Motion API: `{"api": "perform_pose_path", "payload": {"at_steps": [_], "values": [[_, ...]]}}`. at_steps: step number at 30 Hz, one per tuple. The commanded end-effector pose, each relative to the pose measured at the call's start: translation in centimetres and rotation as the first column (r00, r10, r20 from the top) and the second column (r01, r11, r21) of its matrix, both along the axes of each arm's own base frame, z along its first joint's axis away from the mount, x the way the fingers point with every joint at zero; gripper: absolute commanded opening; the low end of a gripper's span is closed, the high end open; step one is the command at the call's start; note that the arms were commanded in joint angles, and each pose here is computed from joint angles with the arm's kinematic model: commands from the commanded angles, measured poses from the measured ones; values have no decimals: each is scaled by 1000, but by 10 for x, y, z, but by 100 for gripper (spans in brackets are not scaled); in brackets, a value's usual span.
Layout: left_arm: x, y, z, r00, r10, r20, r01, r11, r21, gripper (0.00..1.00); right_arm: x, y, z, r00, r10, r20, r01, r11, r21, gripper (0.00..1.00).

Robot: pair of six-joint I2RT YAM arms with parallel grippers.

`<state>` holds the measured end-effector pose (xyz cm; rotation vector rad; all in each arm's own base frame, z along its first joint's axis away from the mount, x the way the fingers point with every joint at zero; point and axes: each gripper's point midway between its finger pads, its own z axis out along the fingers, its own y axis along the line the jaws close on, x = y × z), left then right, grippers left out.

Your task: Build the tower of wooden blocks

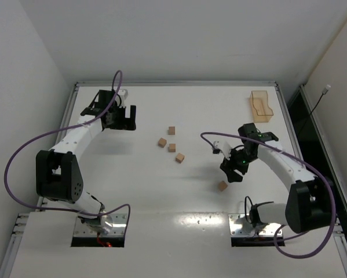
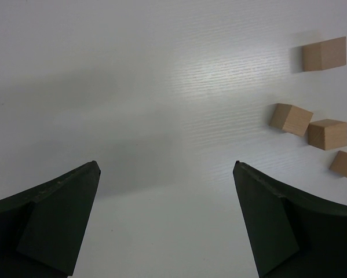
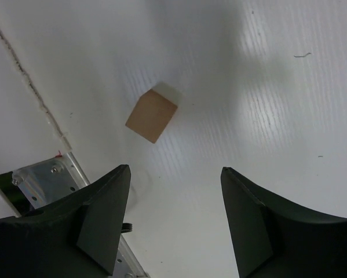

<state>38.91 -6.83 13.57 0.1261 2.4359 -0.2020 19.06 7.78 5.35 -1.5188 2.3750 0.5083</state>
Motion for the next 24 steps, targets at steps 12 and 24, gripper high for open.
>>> {"api": "perform_pose_path", "payload": {"at_steps": [12, 24], "values": [[8, 0, 7, 999, 1, 42, -1, 1000, 16, 100, -30, 25, -8, 958, 263, -116, -269, 962, -37, 62], [13, 0, 7, 999, 1, 40, -1, 1000, 17, 100, -31, 25, -32, 944, 280, -177, -304, 944, -128, 62]]}}
